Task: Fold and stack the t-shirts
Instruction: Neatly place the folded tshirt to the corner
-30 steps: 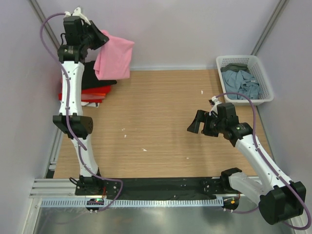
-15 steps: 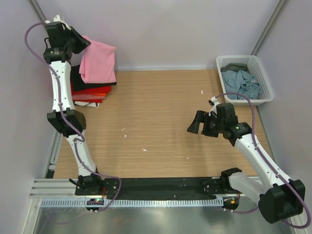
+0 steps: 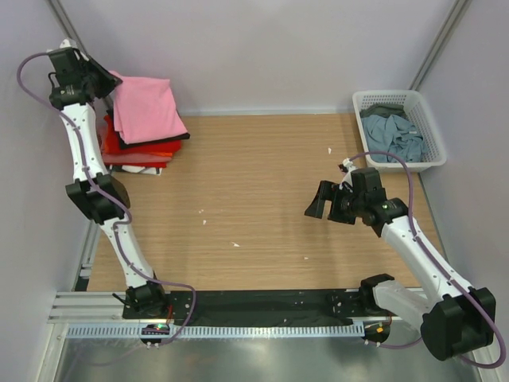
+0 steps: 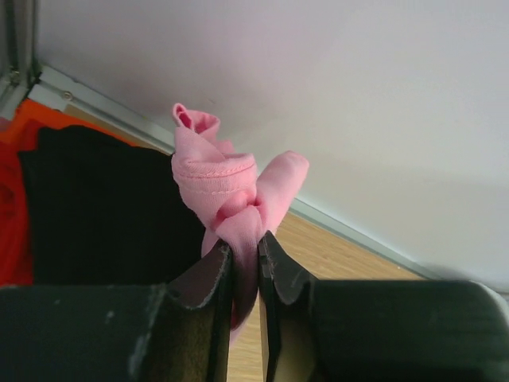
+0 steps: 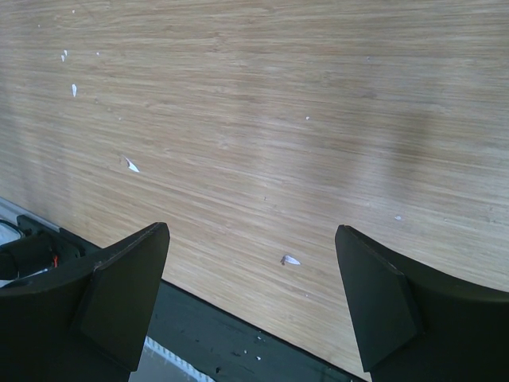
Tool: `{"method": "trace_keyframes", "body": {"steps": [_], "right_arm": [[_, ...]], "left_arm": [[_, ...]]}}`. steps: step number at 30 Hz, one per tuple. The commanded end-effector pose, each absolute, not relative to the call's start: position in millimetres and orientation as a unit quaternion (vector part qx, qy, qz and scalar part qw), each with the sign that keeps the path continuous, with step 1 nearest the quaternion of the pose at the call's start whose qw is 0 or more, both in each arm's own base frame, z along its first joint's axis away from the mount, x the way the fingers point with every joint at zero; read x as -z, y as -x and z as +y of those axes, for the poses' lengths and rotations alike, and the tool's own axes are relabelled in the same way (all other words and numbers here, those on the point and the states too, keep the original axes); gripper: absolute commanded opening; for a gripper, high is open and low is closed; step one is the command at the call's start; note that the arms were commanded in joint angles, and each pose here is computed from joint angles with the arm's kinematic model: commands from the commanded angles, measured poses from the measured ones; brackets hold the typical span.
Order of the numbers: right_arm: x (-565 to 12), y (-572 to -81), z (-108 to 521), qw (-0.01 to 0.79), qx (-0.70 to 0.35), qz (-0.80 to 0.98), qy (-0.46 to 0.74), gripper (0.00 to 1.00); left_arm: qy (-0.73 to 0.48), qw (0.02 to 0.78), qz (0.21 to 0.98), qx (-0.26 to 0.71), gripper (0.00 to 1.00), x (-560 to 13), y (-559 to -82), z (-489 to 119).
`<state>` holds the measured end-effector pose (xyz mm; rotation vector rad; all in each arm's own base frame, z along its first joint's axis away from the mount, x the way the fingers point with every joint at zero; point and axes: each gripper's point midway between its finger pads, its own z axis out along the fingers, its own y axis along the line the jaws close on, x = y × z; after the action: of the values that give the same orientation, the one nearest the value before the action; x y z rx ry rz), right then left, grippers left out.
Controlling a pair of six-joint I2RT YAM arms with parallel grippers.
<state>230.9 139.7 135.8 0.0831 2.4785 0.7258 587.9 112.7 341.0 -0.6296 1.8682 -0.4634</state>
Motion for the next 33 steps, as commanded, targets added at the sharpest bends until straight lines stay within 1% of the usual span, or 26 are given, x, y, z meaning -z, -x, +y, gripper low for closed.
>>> {"method": "trace_keyframes", "body": {"steps": [1,4,8,13,16,17,19,20,21,22,23,25,28,33], "right_arm": [[-140,-238,141,0.290,-0.271,0.918,-0.022,0.92],[-138,-237,141,0.287,-0.269,0.919,-0.023,0.92],[-135,-237,140,0.281,-0.265,0.922,-0.024,0.92],[-134,-236,140,0.278,-0.265,0.923,-0.025,0.92],[-133,-236,140,0.275,-0.263,0.924,-0.027,0.92],[-132,-236,139,0.274,-0.262,0.925,-0.027,0.92],[-132,-237,139,0.273,-0.260,0.926,-0.027,0.92],[-132,-237,139,0.273,-0.260,0.926,-0.027,0.92],[-131,-237,139,0.273,-0.261,0.926,-0.028,0.92],[-131,-236,139,0.272,-0.261,0.926,-0.027,0.92],[-131,-236,139,0.271,-0.261,0.926,-0.027,0.92],[-131,-236,139,0.272,-0.262,0.926,-0.027,0.92],[-132,-236,141,0.273,-0.266,0.924,-0.025,0.92],[-135,-235,142,0.279,-0.271,0.921,-0.022,0.92]], "left_arm": [[0.244,0.562,0.769,0.183,0.18,-351,-595,130],[0.248,0.557,0.777,0.158,0.19,-335,-598,146],[0.272,0.549,0.781,0.118,0.24,-309,-605,171],[0.298,0.544,0.779,0.095,0.24,-281,-615,198],[0.312,0.532,0.784,0.075,0.33,-261,-616,211],[0.315,0.526,0.787,0.070,0.41,-253,-616,214],[0.328,0.518,0.788,0.052,0.49,-246,-613,222],[0.330,0.516,0.789,0.047,0.60,-245,-611,224],[0.334,0.516,0.787,0.040,0.63,-247,-609,226],[0.340,0.509,0.790,0.033,0.68,-244,-605,229],[0.340,0.512,0.788,0.028,0.71,-252,-602,229],[0.347,0.509,0.788,0.018,0.87,-255,-595,231],[0.350,0.511,0.785,0.012,1.00,-268,-586,229],[0.358,0.517,0.777,-0.017,1.00,-294,-565,228]]}}
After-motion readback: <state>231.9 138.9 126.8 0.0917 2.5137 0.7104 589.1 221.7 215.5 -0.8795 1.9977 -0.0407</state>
